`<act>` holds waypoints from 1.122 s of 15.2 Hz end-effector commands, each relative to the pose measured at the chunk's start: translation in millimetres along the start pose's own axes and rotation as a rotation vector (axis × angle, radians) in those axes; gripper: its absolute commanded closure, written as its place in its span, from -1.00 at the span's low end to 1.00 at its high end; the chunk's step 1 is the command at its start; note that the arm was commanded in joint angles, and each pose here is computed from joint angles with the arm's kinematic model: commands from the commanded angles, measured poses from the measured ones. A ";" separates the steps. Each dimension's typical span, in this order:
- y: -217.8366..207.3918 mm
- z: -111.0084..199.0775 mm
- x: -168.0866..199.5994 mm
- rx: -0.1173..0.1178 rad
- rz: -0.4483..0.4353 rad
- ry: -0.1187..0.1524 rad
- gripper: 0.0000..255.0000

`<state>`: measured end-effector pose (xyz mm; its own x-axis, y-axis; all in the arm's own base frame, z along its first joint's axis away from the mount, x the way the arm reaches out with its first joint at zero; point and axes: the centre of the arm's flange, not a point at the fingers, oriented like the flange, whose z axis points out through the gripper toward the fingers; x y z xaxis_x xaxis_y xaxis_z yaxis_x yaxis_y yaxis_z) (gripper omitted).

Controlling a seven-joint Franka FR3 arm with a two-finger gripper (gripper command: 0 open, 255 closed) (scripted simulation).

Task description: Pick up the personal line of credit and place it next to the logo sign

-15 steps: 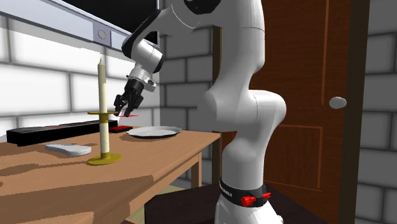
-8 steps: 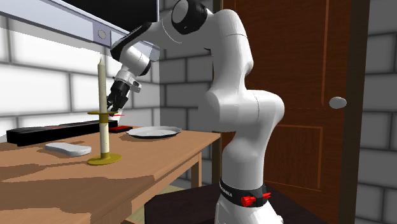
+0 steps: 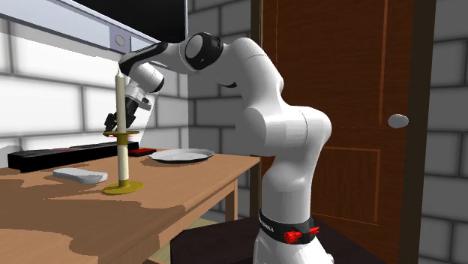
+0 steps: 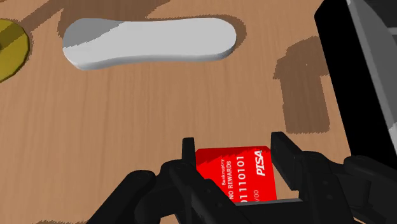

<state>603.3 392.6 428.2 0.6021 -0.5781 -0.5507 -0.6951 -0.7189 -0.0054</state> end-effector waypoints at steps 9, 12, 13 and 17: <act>-3.4 42.6 28.3 0.001 0.001 0.001 1.00; -3.3 55.8 37.0 0.001 0.001 0.001 1.00; -3.3 60.2 39.9 0.001 0.001 0.001 1.00; -3.1 77.8 51.6 0.001 0.001 0.001 1.00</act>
<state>606.6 394.5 339.8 0.6017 -0.5788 -0.5504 -0.6958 -0.7183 -0.0054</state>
